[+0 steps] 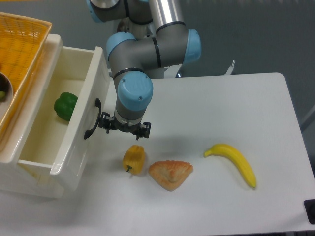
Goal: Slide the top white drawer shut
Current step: 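Push the drawer front with the gripper, sliding the drawer inward, then keep pushing the drawer front until it is flush with the cabinet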
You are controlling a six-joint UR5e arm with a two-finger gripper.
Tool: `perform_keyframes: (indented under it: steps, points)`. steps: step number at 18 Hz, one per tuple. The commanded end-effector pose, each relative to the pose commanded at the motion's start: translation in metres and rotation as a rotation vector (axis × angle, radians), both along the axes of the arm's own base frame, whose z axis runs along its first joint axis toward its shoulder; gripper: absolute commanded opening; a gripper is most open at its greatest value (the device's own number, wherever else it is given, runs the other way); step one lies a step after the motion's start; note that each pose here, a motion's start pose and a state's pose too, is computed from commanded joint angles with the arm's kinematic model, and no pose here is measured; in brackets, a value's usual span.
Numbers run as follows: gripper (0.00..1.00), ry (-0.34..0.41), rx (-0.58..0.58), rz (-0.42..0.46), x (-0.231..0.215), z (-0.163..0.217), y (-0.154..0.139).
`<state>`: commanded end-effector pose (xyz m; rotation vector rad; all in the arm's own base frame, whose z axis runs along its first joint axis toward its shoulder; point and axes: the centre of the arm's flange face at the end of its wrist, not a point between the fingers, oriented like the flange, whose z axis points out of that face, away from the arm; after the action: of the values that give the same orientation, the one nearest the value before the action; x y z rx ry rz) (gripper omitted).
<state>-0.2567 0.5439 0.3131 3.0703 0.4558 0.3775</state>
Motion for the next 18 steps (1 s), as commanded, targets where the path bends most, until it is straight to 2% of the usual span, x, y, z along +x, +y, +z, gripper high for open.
perform_keyframes:
  steps: [18]
  points:
    - [1.0, -0.003, 0.014, -0.025, 0.019, 0.006, 0.009]
